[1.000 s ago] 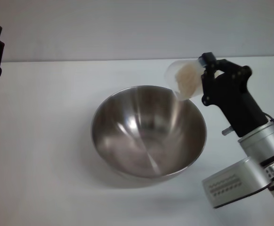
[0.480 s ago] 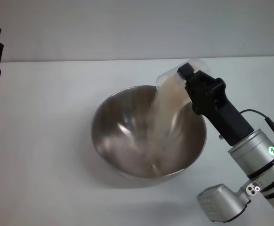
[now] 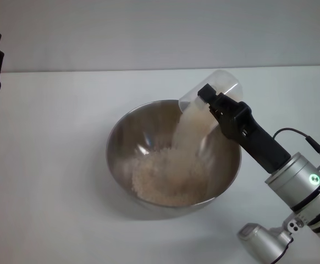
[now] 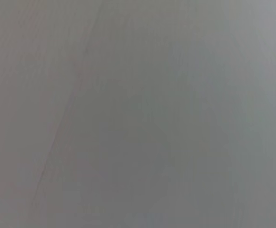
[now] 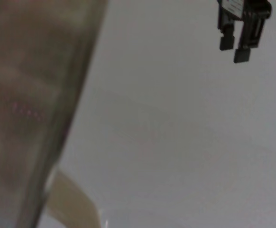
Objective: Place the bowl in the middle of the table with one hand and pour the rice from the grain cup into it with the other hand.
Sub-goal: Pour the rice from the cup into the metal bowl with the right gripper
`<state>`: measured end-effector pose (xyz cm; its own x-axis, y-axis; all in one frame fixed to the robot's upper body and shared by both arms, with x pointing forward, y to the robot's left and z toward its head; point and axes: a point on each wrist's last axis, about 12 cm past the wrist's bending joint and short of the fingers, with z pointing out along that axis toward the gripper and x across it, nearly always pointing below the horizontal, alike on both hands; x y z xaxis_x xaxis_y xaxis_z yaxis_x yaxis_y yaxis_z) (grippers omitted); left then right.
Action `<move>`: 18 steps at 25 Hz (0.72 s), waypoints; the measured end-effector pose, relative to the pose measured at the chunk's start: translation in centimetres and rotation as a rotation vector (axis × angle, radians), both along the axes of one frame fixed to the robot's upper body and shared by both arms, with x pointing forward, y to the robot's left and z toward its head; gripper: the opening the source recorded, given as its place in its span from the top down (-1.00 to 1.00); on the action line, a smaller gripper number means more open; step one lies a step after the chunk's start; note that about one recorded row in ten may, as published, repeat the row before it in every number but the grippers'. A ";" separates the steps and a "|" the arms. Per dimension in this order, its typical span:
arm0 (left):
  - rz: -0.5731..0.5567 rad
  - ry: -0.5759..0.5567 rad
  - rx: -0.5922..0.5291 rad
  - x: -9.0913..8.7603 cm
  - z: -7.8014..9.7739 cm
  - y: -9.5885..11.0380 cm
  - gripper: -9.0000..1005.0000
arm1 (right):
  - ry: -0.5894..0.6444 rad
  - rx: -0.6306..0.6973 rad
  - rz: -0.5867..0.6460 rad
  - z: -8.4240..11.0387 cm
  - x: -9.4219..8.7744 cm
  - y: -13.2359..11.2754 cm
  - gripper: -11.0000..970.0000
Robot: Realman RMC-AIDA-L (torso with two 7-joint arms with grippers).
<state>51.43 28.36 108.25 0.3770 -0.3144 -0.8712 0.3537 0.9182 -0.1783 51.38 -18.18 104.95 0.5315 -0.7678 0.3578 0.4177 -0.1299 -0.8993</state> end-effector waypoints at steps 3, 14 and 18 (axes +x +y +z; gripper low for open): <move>-0.003 0.003 -0.006 0.0 0.0 0.0 0.01 | -0.029 -0.050 0.000 0.0 0.2 -0.2 0.95; -0.009 0.016 -0.020 0.0 -0.2 0.1 0.01 | -0.123 -0.191 0.045 0.0 0.4 -0.1 0.95; -0.009 0.016 -0.021 0.0 -0.2 0.1 0.01 | -0.129 -0.196 0.051 -0.1 0.3 -0.1 0.95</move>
<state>51.39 28.44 108.08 0.3601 -0.3356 -0.8705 0.3587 0.9111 -0.2029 51.71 -18.29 104.90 0.5080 -0.6499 0.5653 0.5383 -0.2728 -0.7974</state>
